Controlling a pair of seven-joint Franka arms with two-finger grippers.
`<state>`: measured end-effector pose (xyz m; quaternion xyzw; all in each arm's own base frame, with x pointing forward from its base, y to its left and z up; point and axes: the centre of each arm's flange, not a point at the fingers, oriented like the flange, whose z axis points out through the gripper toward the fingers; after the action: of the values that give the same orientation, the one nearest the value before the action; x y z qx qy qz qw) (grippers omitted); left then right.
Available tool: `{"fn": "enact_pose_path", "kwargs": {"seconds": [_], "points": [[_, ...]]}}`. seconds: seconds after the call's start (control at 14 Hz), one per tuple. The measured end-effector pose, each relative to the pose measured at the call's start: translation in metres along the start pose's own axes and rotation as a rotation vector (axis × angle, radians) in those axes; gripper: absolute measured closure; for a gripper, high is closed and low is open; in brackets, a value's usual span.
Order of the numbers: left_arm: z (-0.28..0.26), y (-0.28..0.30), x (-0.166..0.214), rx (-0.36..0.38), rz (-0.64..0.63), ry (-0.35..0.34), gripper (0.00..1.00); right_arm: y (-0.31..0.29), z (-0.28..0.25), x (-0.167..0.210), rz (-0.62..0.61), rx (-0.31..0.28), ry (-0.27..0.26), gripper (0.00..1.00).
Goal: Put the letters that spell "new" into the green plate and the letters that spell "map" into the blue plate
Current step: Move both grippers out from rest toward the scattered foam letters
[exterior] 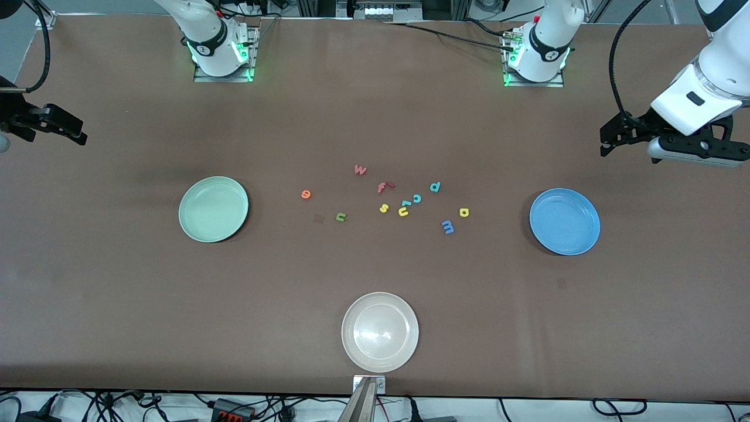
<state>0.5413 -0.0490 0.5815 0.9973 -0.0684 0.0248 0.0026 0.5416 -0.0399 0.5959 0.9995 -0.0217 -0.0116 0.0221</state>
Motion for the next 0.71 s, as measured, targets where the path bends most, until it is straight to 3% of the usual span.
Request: {"fn": "enact_pose_path", "kwargs": {"seconds": [0.57,0.71], "points": [[0.0004,0.0001,-0.0001,0.000,-0.002,-0.002,0.00,-0.0018,0.0065,0.0018,-0.003,0.000,-0.014,0.00],[0.0083,-0.0002,-0.0033,-0.003,-0.003,-0.054,0.00,-0.0022,0.0070,0.0021,-0.004,0.000,-0.015,0.00]]}}
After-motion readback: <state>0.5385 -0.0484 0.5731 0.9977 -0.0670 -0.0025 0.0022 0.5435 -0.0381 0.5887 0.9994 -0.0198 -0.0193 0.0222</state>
